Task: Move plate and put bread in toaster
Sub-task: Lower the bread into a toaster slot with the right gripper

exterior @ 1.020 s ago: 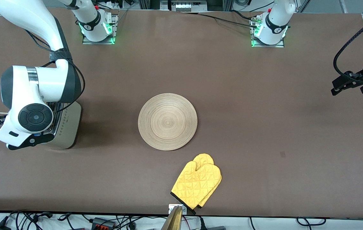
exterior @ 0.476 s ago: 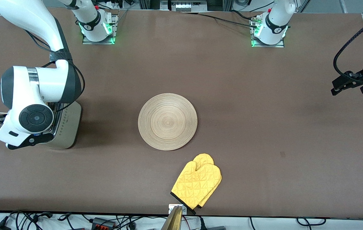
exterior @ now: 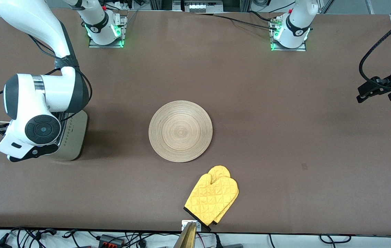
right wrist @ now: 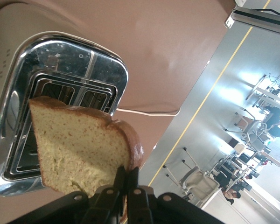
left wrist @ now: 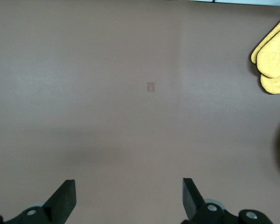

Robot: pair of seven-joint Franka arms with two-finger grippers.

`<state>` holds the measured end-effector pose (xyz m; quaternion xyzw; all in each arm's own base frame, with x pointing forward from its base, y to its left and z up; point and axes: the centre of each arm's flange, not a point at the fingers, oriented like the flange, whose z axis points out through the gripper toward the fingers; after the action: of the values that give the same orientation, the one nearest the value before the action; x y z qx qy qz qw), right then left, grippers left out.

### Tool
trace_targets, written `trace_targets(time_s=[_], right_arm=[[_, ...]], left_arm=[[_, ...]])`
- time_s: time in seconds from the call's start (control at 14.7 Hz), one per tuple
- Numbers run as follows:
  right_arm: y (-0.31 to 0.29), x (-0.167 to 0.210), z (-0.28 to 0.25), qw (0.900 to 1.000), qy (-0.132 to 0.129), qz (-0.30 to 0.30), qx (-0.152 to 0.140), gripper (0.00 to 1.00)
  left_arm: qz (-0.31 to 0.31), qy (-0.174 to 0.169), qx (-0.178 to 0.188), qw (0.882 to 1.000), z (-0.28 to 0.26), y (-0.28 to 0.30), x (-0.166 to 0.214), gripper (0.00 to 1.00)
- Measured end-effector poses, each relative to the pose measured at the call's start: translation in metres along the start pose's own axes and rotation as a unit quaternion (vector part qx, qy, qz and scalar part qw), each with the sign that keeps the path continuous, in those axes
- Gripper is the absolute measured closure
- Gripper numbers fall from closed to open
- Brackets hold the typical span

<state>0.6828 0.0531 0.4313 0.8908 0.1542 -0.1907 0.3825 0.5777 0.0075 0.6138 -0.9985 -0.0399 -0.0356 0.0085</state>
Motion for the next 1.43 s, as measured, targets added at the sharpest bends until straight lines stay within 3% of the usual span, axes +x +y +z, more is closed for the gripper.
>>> trace_targets(time_s=[1.09,1.43], right_arm=[[-0.001,0.000,0.004,1.000,-0.007,-0.021,-0.014,0.95],[-0.015,0.005,0.005,1.000,-0.006,0.003,-0.013,0.95]], left_arm=[[0.000,0.000,0.000,1.000,0.000,0.000,0.000,0.00],[0.000,0.000,0.000,1.000,0.000,0.000,0.000,0.00]])
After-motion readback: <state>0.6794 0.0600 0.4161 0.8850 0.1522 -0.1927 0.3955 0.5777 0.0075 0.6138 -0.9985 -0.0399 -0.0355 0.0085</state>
